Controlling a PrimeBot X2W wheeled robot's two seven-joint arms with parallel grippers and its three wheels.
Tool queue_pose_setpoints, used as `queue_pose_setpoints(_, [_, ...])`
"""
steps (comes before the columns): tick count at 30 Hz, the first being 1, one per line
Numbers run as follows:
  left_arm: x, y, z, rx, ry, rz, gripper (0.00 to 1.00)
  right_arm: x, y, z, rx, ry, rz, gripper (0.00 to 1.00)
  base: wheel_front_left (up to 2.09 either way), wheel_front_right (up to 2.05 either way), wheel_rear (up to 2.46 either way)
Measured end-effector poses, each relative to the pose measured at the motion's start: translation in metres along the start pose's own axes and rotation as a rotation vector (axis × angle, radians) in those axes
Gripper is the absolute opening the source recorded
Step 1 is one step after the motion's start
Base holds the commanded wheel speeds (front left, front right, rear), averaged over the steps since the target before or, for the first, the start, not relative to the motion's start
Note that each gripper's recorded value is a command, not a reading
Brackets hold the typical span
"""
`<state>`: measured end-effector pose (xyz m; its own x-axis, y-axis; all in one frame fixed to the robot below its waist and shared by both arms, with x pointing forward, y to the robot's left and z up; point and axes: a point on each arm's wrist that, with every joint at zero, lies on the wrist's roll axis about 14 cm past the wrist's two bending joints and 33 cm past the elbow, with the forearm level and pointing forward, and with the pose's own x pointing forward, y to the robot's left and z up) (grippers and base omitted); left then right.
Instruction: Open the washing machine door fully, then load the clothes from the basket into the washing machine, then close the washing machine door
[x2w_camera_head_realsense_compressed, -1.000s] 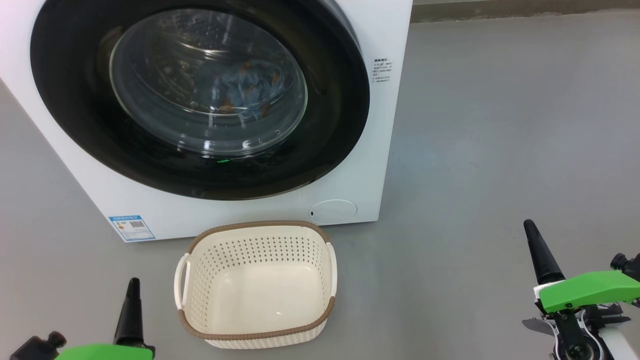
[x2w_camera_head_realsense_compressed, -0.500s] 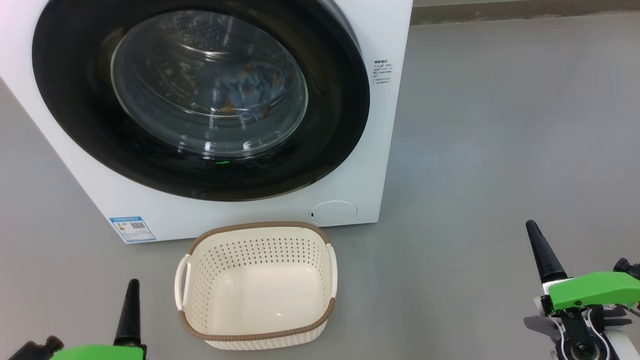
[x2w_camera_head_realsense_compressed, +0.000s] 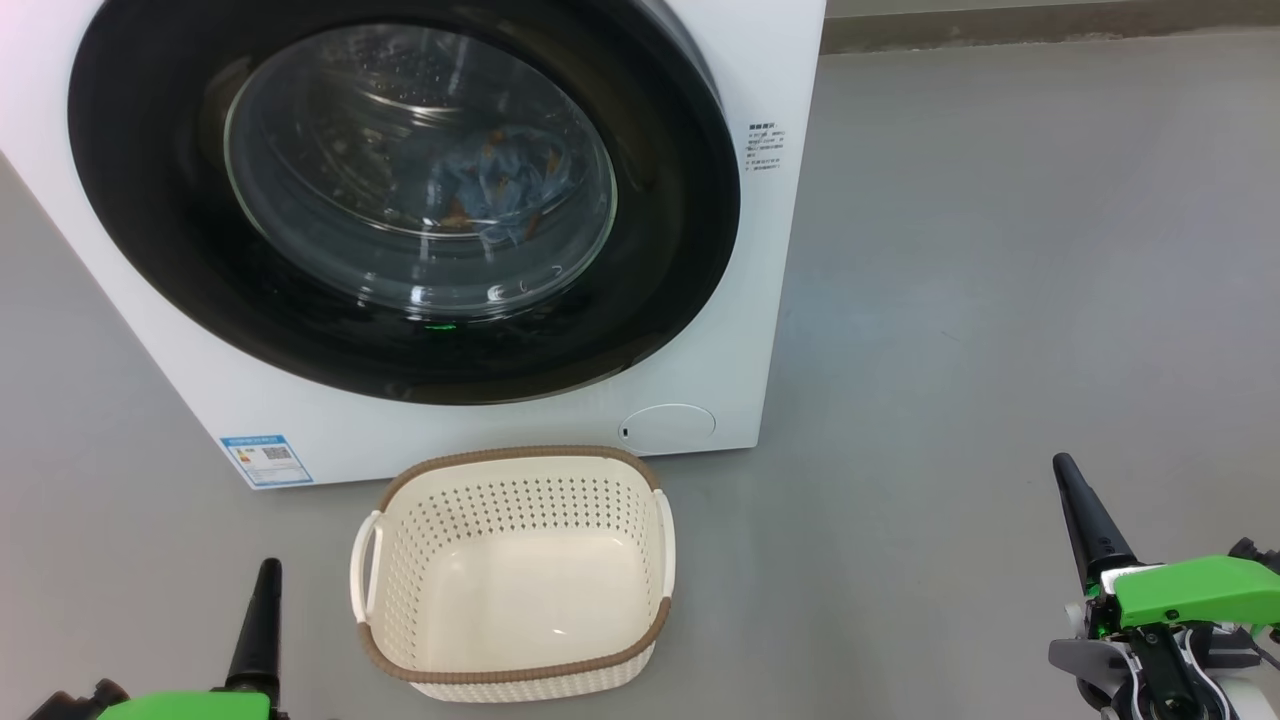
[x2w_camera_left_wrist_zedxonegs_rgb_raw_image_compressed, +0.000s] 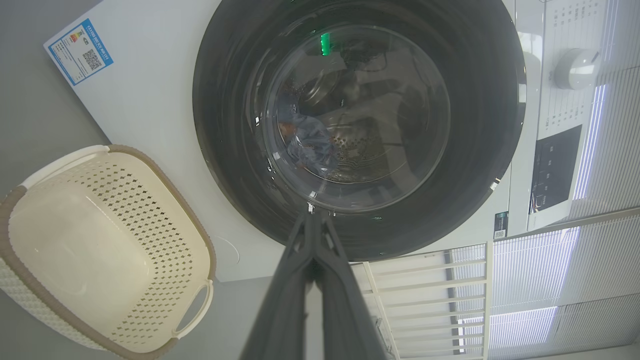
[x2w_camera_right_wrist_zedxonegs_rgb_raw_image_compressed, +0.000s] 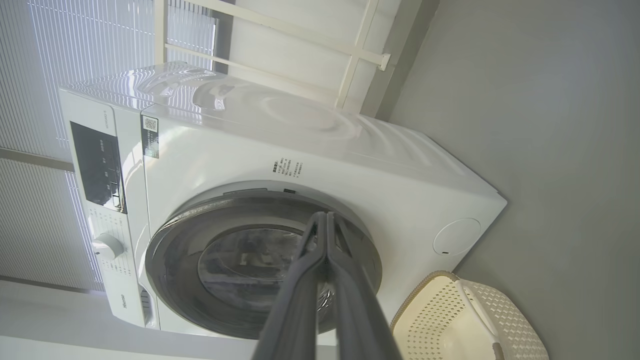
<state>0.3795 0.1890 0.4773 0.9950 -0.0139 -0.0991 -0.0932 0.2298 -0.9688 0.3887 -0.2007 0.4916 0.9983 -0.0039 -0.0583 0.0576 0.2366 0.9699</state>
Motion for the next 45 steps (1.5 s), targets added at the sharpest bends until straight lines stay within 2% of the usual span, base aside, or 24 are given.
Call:
queue_pose_setpoints(23, [-0.0011, -0.0059, 0.0014, -0.220, 0.008, -0.027, 0.00, -0.0017, 0.0032, 0.0044, 0.225, -0.017, 0.017, 0.00, 0.00, 0.00, 0.00])
queue_pose_setpoints(45, [-0.0011, -0.0060, 0.0015, -0.227, 0.006, -0.028, 0.00, -0.0024, 0.0029, 0.0059, 0.245, -0.022, 0.018, 0.00, 0.00, 0.00, 0.00])
